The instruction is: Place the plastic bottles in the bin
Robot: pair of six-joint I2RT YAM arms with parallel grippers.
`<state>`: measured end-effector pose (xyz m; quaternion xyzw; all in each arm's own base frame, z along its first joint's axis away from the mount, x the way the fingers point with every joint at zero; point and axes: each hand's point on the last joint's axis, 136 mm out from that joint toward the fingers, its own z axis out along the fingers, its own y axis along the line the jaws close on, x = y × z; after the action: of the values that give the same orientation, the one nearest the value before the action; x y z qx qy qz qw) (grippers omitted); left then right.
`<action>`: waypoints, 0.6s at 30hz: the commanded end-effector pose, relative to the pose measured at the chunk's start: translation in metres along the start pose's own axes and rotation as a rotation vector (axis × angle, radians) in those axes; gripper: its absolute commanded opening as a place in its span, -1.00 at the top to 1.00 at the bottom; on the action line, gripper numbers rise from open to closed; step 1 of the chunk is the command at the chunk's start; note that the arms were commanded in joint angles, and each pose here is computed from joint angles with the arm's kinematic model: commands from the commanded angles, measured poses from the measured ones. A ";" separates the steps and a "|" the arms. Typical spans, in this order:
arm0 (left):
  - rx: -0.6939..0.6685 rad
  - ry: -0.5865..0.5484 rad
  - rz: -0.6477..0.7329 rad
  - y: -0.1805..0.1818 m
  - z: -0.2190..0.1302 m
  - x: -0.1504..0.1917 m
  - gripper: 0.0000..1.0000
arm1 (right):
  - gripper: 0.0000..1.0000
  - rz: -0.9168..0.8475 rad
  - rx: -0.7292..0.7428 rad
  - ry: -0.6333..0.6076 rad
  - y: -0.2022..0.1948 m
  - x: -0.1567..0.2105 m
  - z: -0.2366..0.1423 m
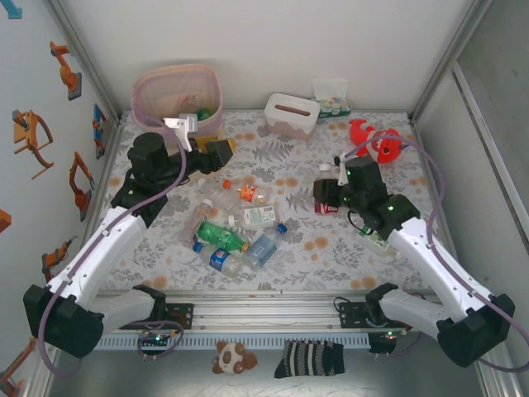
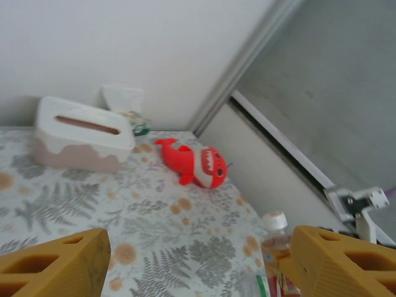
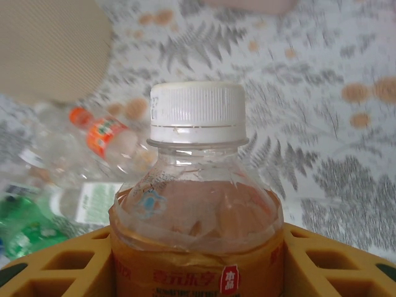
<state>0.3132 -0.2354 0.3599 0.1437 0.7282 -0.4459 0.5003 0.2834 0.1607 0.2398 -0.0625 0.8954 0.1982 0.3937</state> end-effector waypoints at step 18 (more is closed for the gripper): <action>0.520 0.034 0.300 -0.099 0.004 0.011 -0.48 | 0.11 -0.123 -0.481 -0.378 0.096 -0.087 -0.064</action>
<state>0.2672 -0.2895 0.3814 0.3337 0.6177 -0.5221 0.4842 0.2797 0.2055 0.3452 -0.1387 0.7676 0.3528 0.5168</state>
